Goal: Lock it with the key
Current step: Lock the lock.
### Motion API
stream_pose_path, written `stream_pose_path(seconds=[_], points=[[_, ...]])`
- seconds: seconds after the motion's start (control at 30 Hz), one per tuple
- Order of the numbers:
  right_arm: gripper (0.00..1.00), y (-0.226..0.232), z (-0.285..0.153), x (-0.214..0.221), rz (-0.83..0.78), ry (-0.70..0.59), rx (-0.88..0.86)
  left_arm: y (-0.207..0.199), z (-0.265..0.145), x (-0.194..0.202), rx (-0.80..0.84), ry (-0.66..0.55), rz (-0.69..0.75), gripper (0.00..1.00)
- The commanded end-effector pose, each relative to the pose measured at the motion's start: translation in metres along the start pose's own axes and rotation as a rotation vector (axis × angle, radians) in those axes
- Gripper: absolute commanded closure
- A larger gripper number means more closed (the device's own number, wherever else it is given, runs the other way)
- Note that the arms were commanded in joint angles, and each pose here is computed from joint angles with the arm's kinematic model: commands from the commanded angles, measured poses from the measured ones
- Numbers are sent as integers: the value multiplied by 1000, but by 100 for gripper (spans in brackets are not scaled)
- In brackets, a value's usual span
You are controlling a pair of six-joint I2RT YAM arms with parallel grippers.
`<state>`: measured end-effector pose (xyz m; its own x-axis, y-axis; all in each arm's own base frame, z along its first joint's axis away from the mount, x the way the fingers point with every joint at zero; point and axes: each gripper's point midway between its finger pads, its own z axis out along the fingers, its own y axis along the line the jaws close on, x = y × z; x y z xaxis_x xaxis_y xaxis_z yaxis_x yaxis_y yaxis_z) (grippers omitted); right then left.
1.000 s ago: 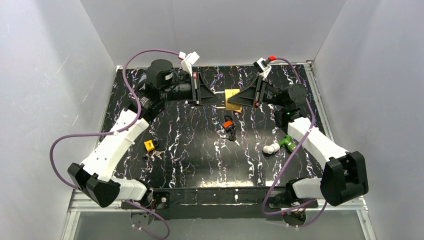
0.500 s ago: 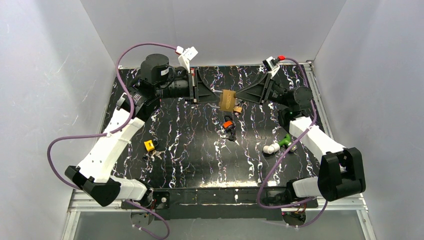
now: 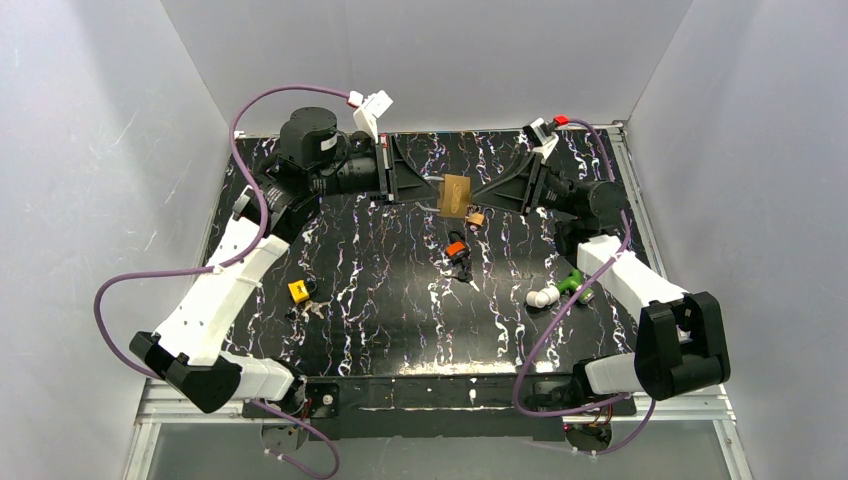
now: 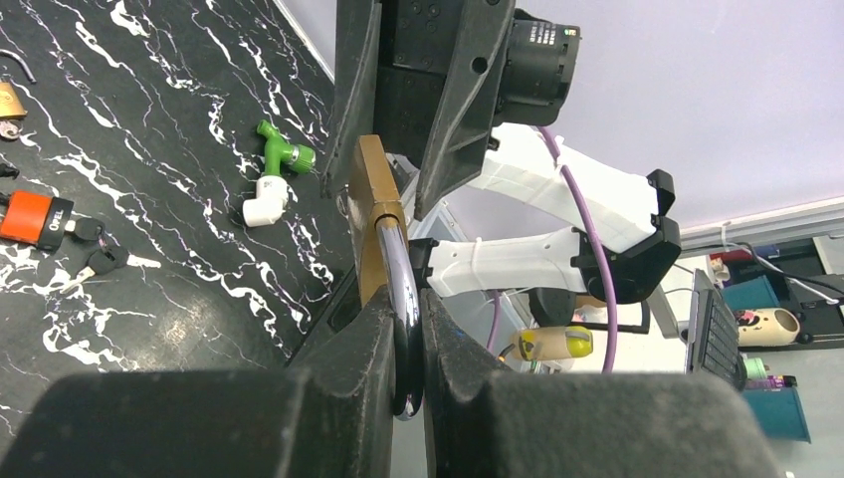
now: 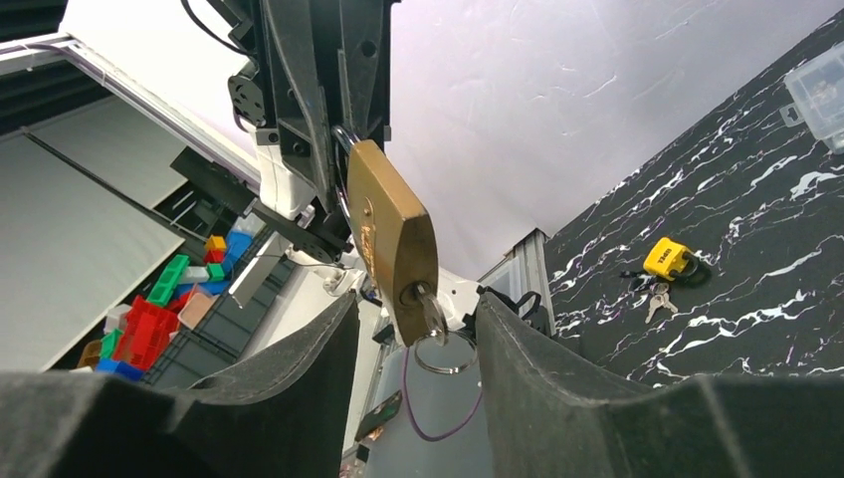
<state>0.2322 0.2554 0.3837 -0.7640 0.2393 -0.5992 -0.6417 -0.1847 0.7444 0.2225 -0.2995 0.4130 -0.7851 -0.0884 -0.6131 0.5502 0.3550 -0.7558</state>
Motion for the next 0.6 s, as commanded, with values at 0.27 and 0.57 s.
stream_pose_path(seconds=[0.27, 0.57], points=[[58, 17, -5, 8, -74, 15, -34, -48, -24, -20, 126, -102, 86, 100], [99, 12, -5, 9, -62, 15, -25, -48, -26, -19, 119, -99, 88, 100]])
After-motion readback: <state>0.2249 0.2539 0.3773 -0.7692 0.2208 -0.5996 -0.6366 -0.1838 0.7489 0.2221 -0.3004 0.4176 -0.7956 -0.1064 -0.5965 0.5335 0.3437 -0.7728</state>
